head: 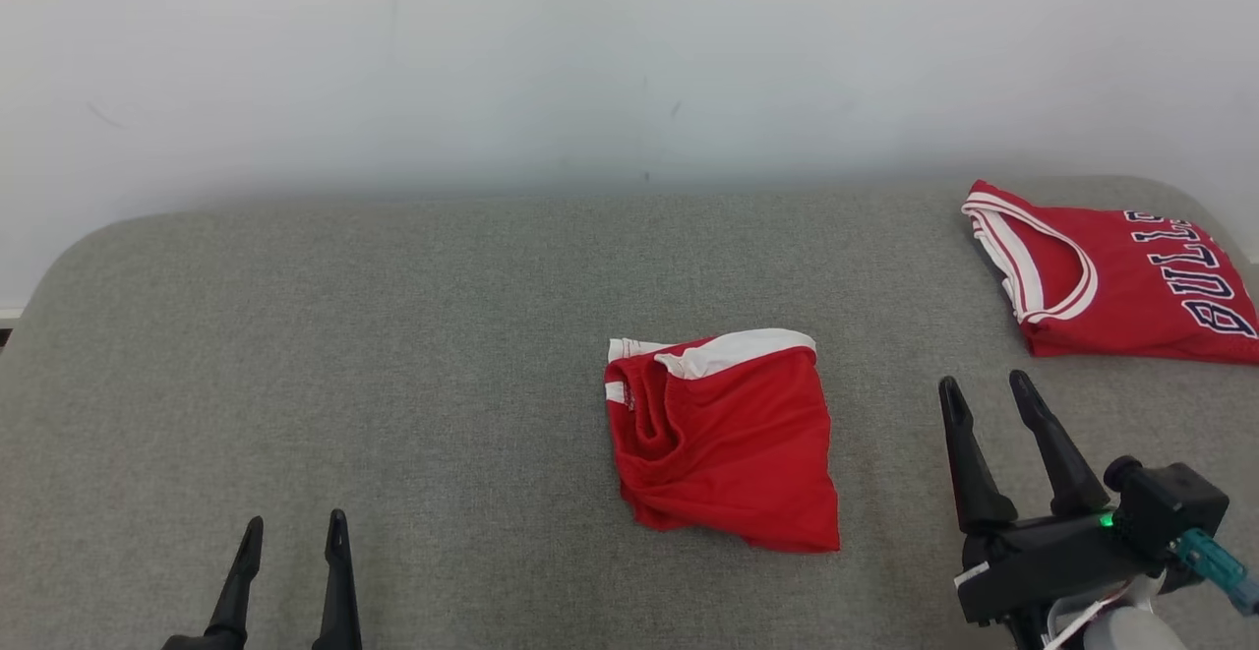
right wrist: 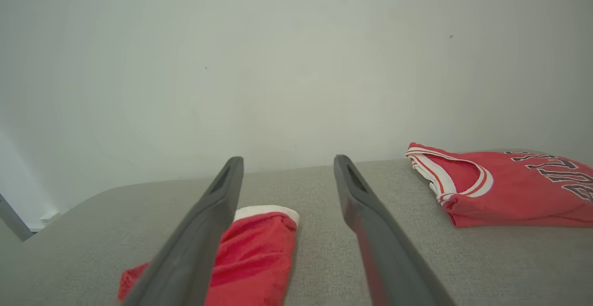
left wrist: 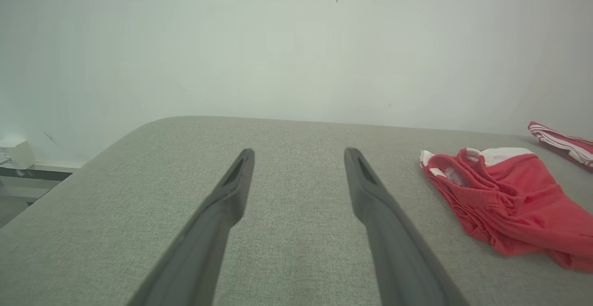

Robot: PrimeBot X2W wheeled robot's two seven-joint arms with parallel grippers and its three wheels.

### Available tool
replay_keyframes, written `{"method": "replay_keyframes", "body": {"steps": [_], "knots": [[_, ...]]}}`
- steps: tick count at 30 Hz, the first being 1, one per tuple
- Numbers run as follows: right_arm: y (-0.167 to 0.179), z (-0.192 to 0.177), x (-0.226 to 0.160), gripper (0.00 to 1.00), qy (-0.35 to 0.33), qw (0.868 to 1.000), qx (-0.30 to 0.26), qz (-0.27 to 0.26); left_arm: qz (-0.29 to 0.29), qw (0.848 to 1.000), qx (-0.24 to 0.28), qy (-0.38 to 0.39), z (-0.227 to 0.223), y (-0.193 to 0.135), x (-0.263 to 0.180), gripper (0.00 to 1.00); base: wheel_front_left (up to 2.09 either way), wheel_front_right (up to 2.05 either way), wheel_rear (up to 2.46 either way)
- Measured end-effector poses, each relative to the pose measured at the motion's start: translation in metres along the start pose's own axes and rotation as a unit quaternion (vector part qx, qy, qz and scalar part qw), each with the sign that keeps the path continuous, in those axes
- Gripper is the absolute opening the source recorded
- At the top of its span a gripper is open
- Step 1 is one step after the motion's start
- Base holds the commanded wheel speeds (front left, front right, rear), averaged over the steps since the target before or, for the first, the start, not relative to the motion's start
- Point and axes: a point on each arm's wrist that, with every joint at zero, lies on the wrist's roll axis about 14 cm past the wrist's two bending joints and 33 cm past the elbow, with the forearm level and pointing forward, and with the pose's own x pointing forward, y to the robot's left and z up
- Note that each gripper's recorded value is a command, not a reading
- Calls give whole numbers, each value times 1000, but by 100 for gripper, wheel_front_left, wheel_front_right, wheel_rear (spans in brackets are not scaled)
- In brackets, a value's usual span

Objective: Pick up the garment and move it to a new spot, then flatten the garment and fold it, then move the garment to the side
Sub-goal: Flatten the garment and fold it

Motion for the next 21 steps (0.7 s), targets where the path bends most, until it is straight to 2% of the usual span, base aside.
{"method": "replay_keyframes", "body": {"steps": [7, 12, 21], "knots": [[-2, -14, -20, 100, 15, 1000, -23, -13, 4, 1000, 6, -3, 2, 4, 0, 100, 0, 0, 0], [-3, -27, -34, 100, 27, 999, -4, -35, 10, 1000, 7, -7, 5, 5, -3, 100, 0, 0, 0], [1, -35, -44, 100, 36, 998, -17, -41, 13, 1000, 8, -2, 2, 7, -8, 100, 0, 0, 0]]}}
